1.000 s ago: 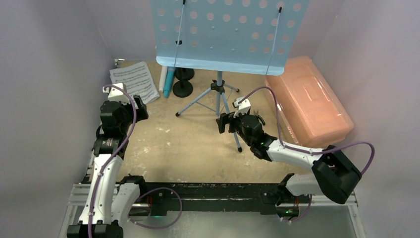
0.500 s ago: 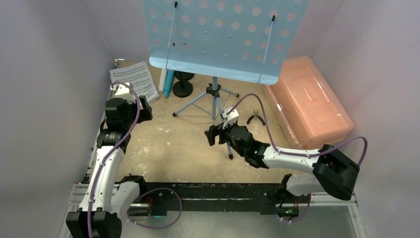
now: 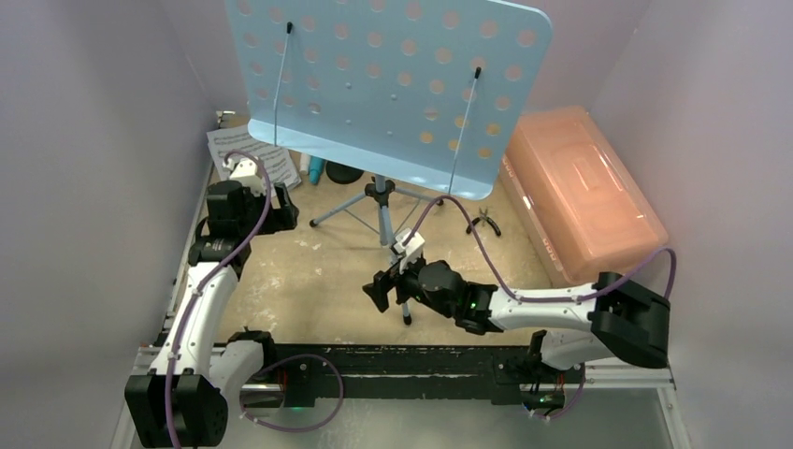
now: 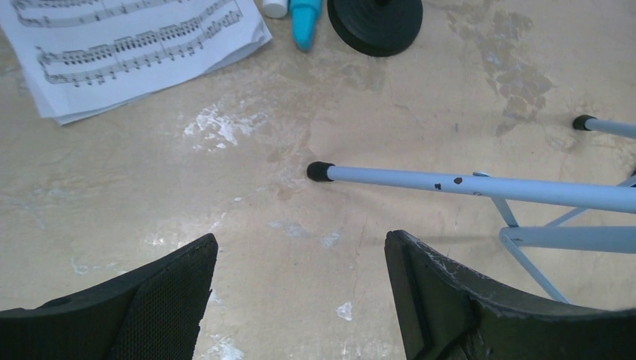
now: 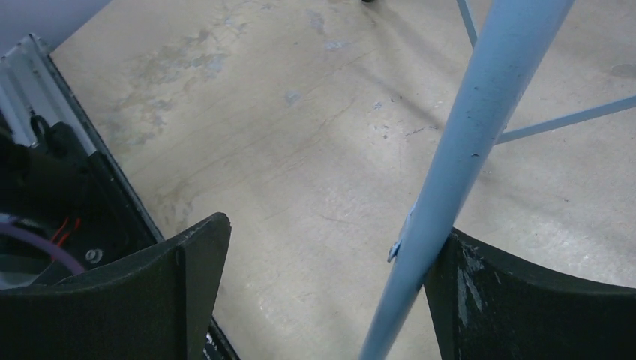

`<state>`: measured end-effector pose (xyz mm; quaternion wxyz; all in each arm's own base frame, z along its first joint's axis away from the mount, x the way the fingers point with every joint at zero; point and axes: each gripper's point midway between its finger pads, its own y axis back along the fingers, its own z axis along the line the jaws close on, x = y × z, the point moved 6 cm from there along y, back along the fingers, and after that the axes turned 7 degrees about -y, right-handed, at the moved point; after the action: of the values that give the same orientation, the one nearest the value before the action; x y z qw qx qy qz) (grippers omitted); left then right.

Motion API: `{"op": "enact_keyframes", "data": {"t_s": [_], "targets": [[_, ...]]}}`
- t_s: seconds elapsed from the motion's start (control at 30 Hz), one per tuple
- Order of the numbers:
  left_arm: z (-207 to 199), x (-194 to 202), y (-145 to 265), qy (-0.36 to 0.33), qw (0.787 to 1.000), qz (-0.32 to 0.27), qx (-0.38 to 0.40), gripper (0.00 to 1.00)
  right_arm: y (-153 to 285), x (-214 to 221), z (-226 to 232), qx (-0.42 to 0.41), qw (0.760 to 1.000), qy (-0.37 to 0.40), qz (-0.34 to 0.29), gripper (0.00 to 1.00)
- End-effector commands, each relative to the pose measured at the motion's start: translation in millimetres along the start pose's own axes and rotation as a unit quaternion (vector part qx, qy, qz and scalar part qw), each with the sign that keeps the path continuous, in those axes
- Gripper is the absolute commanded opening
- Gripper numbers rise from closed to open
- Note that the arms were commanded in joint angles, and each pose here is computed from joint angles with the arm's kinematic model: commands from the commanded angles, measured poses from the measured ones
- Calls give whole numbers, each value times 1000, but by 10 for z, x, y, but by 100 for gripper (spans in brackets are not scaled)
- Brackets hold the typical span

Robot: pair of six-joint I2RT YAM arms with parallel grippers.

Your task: Pack up the instrument practice props

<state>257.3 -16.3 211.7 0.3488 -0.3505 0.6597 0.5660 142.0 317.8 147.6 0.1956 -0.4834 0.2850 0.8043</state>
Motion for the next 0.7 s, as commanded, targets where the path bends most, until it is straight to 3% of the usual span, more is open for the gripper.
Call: {"op": "enact_keyframes", "data": {"t_s": [0.0, 0.3, 0.5, 0.67], "targets": [[-123, -78, -18, -2, 999, -4, 46, 81, 228, -326, 273, -77, 996, 0, -33, 95], [-279, -71, -122, 21, 994, 19, 106, 81, 602, -603, -9, -8, 995, 48, -92, 98], [-478, -98, -128, 23, 989, 19, 148, 80, 547, -611, -251, 56, 992, 35, -103, 96], [-633, -111, -180, 29, 986, 17, 162, 79, 480, -642, -323, 37, 993, 2, -110, 90]]}}
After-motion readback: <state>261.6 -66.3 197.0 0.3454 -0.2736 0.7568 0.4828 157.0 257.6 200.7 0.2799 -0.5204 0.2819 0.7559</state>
